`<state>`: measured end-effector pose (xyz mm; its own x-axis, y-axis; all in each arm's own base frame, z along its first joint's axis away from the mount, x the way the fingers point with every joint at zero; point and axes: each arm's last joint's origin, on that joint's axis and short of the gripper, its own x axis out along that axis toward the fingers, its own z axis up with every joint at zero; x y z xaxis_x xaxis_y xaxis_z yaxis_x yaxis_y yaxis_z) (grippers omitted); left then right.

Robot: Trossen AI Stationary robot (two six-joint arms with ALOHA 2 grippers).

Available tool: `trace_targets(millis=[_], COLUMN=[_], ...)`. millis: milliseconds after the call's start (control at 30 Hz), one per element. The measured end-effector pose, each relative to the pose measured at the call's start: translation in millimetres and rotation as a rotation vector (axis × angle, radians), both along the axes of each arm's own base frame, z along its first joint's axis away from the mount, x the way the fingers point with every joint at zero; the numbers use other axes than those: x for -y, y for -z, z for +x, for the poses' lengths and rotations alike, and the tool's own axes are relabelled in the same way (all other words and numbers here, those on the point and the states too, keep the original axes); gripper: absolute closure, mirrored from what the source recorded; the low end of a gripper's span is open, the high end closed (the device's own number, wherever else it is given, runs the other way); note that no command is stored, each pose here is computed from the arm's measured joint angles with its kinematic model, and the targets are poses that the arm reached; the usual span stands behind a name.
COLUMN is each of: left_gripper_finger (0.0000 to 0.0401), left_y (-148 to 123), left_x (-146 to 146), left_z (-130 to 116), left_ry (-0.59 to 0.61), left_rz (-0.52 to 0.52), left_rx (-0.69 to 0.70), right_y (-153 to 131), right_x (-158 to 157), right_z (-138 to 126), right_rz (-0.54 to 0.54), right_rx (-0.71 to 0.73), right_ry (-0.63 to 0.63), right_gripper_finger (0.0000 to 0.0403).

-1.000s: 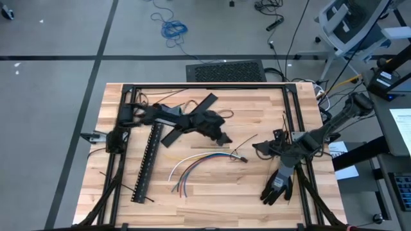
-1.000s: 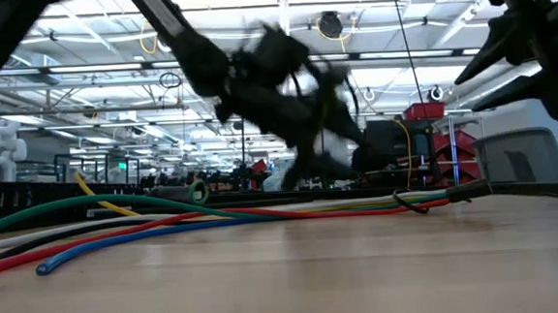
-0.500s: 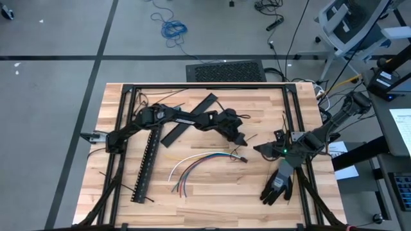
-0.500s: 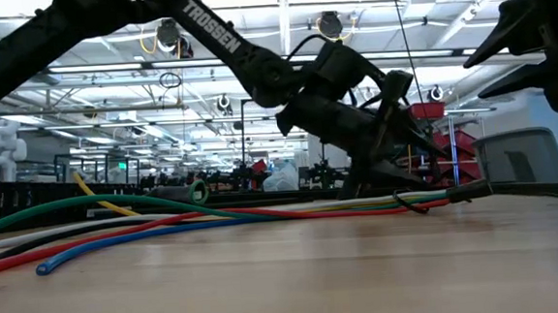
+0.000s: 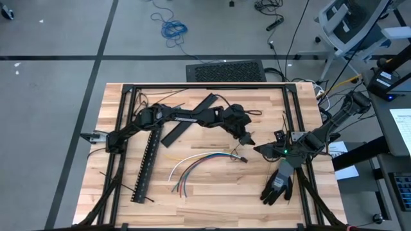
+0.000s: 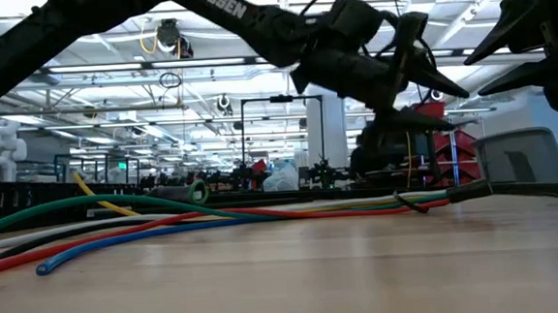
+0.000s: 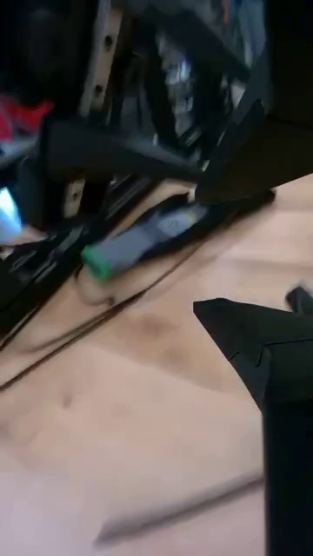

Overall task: Ziptie cables
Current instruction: Wrap the cable wires with a black zip tie

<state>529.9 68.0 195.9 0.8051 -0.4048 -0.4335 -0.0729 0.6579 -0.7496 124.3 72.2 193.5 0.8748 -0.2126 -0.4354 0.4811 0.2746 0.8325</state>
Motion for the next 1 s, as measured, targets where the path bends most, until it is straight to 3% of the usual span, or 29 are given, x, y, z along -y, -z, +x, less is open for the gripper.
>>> trace_targets(millis=[167, 333, 567, 767, 1000], left_gripper_finger=[0.0205, 0.0205, 0.0205, 0.0205, 0.0206], left_y=[9, 8, 18, 22, 48], left_x=[-3, 0, 12, 14, 24], left_z=[-10, -15, -17, -17, -13], left_ry=[-0.073, -0.132, -0.165, -0.183, -0.19], left_rz=[0.204, 0.303, 0.345, 0.296, 0.264], left_rx=[-0.218, -0.314, -0.396, -0.408, -0.463], right_y=[0, -1, -3, -4, -6], right_x=[0, 0, -1, -1, -1], right_z=[0, 1, 2, 2, 2], right_rz=[0.002, 0.004, 0.011, 0.011, 0.023], right_rx=[0.002, 0.011, 0.036, 0.05, 0.066], right_ry=[0.0, 0.0, 0.011, 0.022, 0.022], right_gripper_finger=[0.0236, 0.0236, 0.0236, 0.0236, 0.0236])
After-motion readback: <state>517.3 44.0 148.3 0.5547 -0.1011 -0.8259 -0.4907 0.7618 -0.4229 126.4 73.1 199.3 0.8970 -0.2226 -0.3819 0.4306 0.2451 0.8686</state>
